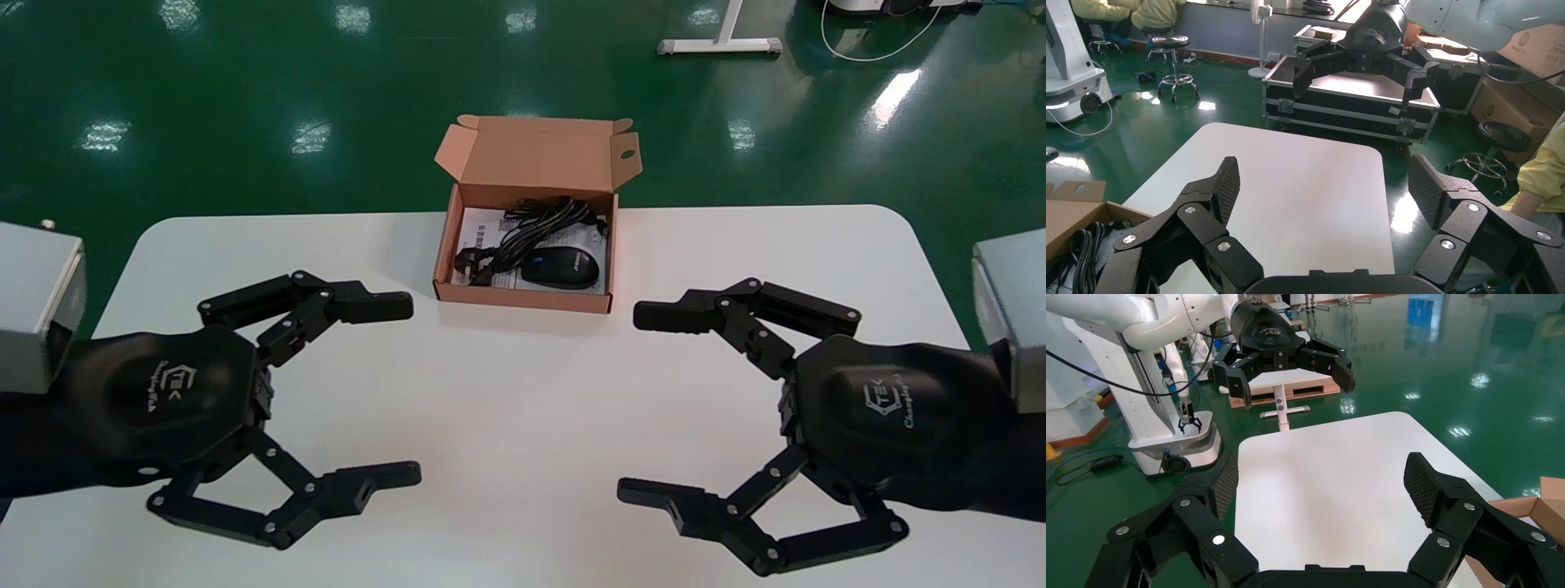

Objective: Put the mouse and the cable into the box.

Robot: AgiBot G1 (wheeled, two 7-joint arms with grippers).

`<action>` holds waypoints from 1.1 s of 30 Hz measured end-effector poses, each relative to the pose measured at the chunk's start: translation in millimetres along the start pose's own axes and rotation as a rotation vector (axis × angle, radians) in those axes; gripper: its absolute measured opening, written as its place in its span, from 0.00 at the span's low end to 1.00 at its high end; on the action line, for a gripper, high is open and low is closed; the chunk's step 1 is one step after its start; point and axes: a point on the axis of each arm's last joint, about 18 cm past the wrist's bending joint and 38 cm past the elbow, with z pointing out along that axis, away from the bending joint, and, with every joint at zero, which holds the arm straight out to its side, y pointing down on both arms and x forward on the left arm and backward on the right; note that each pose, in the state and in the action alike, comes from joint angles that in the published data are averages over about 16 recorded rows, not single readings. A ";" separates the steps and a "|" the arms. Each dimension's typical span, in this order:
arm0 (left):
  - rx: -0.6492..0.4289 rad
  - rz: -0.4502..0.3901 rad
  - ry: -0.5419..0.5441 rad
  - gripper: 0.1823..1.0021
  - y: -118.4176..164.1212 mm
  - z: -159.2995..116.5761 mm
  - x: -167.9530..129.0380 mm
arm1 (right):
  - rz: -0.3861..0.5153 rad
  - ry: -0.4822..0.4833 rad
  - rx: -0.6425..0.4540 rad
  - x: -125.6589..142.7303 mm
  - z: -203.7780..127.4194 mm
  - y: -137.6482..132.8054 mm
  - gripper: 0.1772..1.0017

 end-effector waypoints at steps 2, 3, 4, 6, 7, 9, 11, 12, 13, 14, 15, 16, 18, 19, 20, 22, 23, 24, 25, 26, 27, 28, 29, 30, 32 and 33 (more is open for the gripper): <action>0.000 0.000 0.000 1.00 0.0 0.0 0.0 | 0.000 0.000 0.000 0.0 0.0 0.0 1.00; 0.000 0.000 0.000 1.00 0.0 0.0 0.0 | 0.000 0.000 0.000 0.0 0.0 0.0 1.00; 0.000 0.000 0.000 1.00 0.0 0.0 0.0 | 0.000 0.000 0.000 0.0 0.0 0.0 1.00; 0.000 0.000 0.000 1.00 0.0 0.0 0.0 | 0.000 0.000 0.000 0.0 0.0 0.0 1.00; 0.000 0.000 0.000 1.00 0.0 0.0 0.0 | 0.000 0.000 0.000 0.0 0.0 0.0 1.00; 0.000 0.000 0.000 1.00 0.0 0.0 0.0 | 0.000 0.000 0.000 0.0 0.0 0.0 1.00; 0.000 0.000 0.000 1.00 0.0 0.0 0.0 | 0.000 0.000 0.000 0.0 0.0 0.0 1.00; 0.000 0.000 0.000 1.00 0.0 0.0 0.0 | 0.000 0.000 0.000 0.0 0.0 0.0 1.00; 0.000 0.000 0.000 1.00 0.0 0.0 0.0 | 0.000 0.000 0.000 0.0 0.0 0.0 1.00; 0.000 0.000 0.000 1.00 0.0 0.0 0.0 | 0.000 0.000 0.000 0.0 0.0 0.0 1.00; 0.000 0.000 0.000 1.00 0.0 0.0 0.0 | 0.000 0.000 0.000 0.0 0.0 0.0 1.00; 0.000 0.000 0.000 1.00 0.0 0.0 0.0 | 0.000 0.000 0.000 0.0 0.0 0.0 1.00; 0.000 0.000 0.000 1.00 0.0 0.0 0.0 | 0.000 0.000 0.000 0.0 0.0 0.0 1.00; 0.000 0.000 0.000 1.00 0.0 0.0 0.0 | 0.000 0.000 0.000 0.0 0.0 0.0 1.00; 0.000 0.000 0.000 1.00 0.0 0.0 0.0 | 0.000 0.000 0.000 0.0 0.0 0.0 1.00; 0.000 0.000 0.000 1.00 0.0 0.0 0.0 | 0.000 0.000 0.000 0.0 0.0 0.0 1.00; 0.000 0.000 0.000 1.00 0.0 0.0 0.0 | 0.000 0.000 0.000 0.0 0.0 0.0 1.00; 0.000 0.000 0.000 1.00 0.0 0.0 0.0 | 0.000 0.000 0.000 0.0 0.0 0.0 1.00; 0.000 0.000 0.000 1.00 0.0 0.0 0.0 | 0.000 0.000 0.000 0.0 0.0 0.0 1.00; 0.000 0.000 0.000 1.00 0.0 0.0 0.0 | 0.000 0.000 0.000 0.0 0.0 0.0 1.00; 0.000 0.000 0.000 1.00 0.0 0.0 0.0 | 0.000 0.000 0.000 0.0 0.0 0.0 1.00; 0.000 0.000 0.000 1.00 0.0 0.0 0.0 | 0.000 0.000 0.000 0.0 0.0 0.0 1.00; 0.000 0.000 0.000 1.00 0.0 0.0 0.0 | 0.000 0.000 0.000 0.0 0.0 0.0 1.00; 0.000 0.000 0.000 1.00 0.0 0.0 0.0 | 0.000 0.000 0.000 0.0 0.0 0.0 1.00; 0.000 0.000 0.000 1.00 0.0 0.0 0.0 | 0.000 0.000 0.000 0.0 0.0 0.0 1.00; 0.000 0.000 0.000 1.00 0.0 0.0 0.0 | 0.000 0.000 0.000 0.0 0.0 0.0 1.00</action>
